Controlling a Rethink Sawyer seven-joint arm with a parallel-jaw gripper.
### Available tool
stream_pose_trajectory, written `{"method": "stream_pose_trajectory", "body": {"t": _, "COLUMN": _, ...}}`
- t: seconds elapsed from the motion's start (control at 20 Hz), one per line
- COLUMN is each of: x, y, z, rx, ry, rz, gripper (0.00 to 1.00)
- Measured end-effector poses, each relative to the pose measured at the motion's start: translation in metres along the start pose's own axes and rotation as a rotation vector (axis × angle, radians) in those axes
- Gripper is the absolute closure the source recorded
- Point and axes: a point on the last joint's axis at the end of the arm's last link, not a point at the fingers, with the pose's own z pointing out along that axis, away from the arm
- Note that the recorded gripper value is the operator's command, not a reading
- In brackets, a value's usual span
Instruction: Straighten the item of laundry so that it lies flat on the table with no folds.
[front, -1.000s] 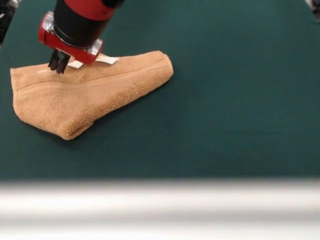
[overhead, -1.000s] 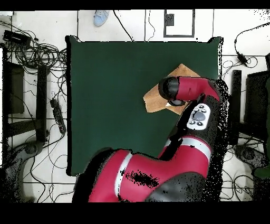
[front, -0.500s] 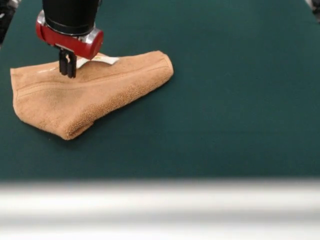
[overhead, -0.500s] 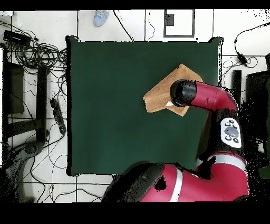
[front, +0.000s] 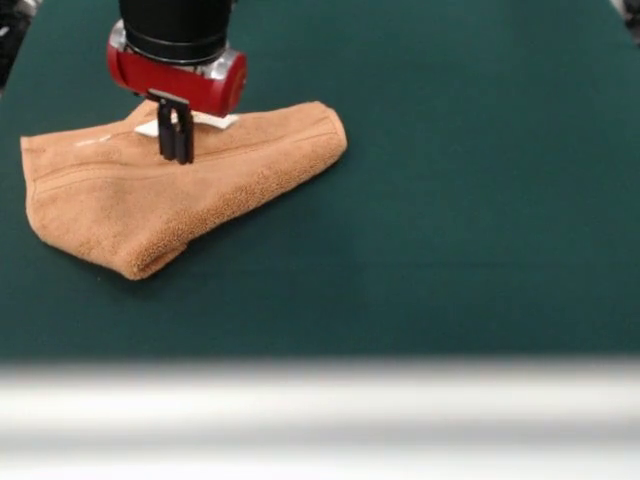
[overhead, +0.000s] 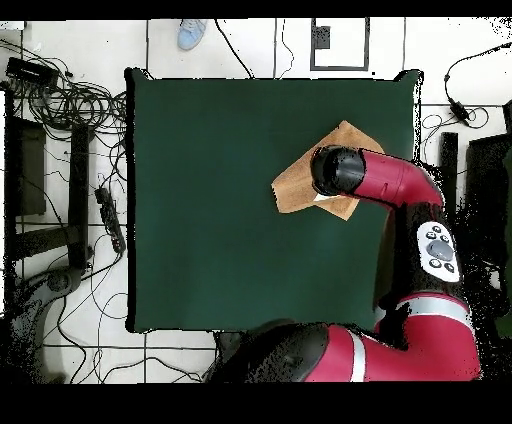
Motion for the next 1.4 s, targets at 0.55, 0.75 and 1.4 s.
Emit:
{"method": "stream_pose_trajectory", "body": {"t": 0.55, "x": -0.008, "y": 0.016, "z": -0.017, "rx": -0.036, "ry": -0.036, "rz": -0.010, "gripper": 1.00}}
{"method": "stream_pose_trajectory", "body": {"t": 0.75, "x": -0.009, "y": 0.014, "z": -0.027, "rx": -0.026, "ry": -0.092, "rz": -0.038, "gripper": 1.00}}
{"method": "stream_pose_trajectory", "body": {"t": 1.4, "x": -0.016, "y": 0.033, "z": -0.069, "rx": -0.020, "ry": -0.280, "rz": -0.133, "gripper": 1.00}}
